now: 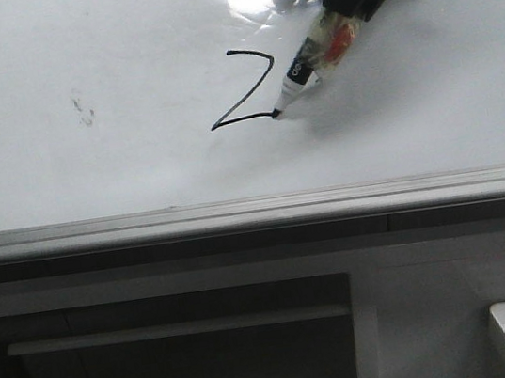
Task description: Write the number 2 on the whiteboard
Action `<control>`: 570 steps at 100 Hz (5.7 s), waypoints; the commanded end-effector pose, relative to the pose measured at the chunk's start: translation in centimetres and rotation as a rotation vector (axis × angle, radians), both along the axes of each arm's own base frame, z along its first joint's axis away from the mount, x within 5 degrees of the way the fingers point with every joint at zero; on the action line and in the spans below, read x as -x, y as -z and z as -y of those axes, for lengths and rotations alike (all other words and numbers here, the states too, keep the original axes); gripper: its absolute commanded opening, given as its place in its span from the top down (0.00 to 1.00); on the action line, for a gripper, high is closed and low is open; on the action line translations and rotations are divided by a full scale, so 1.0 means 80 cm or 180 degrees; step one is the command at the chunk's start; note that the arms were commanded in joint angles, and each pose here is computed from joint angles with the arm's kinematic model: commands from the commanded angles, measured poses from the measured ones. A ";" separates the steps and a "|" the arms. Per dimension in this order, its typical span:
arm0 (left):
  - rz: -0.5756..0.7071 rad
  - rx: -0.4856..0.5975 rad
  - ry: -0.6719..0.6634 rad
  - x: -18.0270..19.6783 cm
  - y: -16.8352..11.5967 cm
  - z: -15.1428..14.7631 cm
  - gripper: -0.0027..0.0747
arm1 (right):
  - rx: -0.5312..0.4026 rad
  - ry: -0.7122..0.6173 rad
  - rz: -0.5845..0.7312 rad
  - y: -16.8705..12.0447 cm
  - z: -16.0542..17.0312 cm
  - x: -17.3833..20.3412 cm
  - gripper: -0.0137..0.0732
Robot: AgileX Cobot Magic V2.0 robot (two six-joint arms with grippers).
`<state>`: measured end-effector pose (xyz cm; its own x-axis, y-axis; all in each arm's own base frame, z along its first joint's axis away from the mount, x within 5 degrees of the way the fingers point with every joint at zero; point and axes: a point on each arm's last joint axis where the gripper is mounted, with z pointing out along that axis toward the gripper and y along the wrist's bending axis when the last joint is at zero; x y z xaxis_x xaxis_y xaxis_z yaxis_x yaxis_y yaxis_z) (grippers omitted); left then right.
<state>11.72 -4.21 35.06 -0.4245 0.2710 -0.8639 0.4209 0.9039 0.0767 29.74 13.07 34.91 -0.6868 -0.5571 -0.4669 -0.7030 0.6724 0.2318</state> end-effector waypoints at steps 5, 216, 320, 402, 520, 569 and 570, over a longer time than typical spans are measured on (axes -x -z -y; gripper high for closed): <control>0.0286 0.0085 0.0073 -0.001 -0.017 0.004 0.36 | -0.0372 -0.0159 0.0460 -0.045 -0.001 0.020 0.83; 0.0321 -0.0494 0.2625 -0.029 0.010 0.228 0.98 | -0.0315 -0.2449 0.1527 -0.065 -0.030 0.161 0.82; -0.0249 -0.0069 0.0185 -0.162 0.016 0.058 0.98 | 0.0365 -0.0247 0.1678 -0.068 0.093 0.224 0.50; -0.0618 0.0008 -0.0250 -0.200 0.052 0.025 0.63 | 0.0332 -0.0151 0.1612 -0.054 0.093 0.221 0.50; 0.0348 -0.0056 -0.0620 -0.040 -0.005 -0.020 0.50 | -0.0664 0.2180 0.2226 -0.003 0.138 0.266 0.75; 0.1123 0.0460 -0.0714 -0.019 0.055 -0.023 0.99 | -0.0842 0.2175 0.3003 0.018 0.150 0.302 0.93; 0.1116 0.0458 -0.0713 -0.019 0.055 -0.023 0.99 | -0.0842 0.2175 0.3003 0.018 0.150 0.302 0.93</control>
<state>12.97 -2.46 29.07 -0.2612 0.1185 -0.9580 0.2090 0.9758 0.0638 5.40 1.18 32.00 -0.2307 -0.0177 -0.9729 -0.1964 0.9801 0.0287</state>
